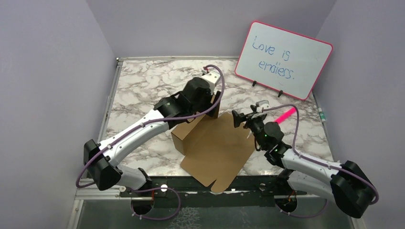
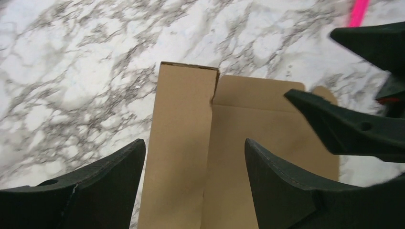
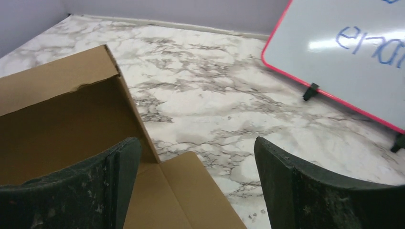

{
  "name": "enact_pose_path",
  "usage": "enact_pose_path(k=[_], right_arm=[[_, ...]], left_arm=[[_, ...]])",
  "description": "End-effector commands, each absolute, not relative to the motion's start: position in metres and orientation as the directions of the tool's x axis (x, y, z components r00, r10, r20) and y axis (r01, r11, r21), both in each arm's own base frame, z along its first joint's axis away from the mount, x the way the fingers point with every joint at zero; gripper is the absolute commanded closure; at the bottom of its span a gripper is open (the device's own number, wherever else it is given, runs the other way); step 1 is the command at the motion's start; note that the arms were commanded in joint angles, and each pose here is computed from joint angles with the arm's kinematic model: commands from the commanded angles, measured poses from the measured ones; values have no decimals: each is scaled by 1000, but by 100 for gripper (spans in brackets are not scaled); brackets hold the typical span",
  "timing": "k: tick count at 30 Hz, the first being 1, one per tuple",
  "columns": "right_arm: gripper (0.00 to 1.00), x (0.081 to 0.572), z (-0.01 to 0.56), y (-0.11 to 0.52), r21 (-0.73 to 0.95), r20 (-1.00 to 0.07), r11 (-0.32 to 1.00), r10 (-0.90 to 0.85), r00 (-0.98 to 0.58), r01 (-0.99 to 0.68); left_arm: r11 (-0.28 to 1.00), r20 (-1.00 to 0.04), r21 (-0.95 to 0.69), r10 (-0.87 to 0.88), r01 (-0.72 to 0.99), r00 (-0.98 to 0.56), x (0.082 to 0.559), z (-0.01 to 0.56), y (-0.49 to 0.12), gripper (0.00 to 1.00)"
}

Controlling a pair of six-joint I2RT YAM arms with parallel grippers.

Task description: Fold the paper box

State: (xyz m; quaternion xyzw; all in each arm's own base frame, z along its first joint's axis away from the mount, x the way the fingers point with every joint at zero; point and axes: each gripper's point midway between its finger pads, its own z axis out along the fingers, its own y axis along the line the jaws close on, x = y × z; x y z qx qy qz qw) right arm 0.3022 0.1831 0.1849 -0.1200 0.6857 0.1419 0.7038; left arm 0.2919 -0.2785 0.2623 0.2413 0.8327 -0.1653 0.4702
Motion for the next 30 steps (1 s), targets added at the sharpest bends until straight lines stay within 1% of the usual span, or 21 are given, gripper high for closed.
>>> enact_pose_path(k=[1,6,11,16,19,21,23,26,30], right_arm=[[6,299,183,142,62,-998,982,62,-9,-181],[4,288,206,120,134,-988,984,142,65,-117],[3,279,216,103,182,-975,980,190,117,-78],[3,277,214,100,186,-973,980,194,122,-69],[3,277,215,99,187,-973,980,194,123,-65],[3,277,215,99,188,-973,980,194,125,-64],[3,277,215,99,189,-972,980,196,127,-64],[3,277,215,100,186,-973,980,194,126,-68],[3,276,220,100,187,-971,979,196,135,-77]], left_arm=[[886,-796,259,421,383,-434,295,253,-250,23],[836,-732,430,544,341,-410,286,243,-257,23],[794,-677,531,608,295,-416,288,229,-255,26],[744,-629,617,662,257,-407,292,223,-253,28],[727,-613,642,678,245,-405,295,221,-253,31],[721,-607,647,684,247,-405,296,220,-255,39],[712,-599,659,691,242,-404,297,219,-255,43],[704,-591,671,698,234,-405,297,218,-252,45],[722,-603,650,680,237,-417,299,218,-249,49]])
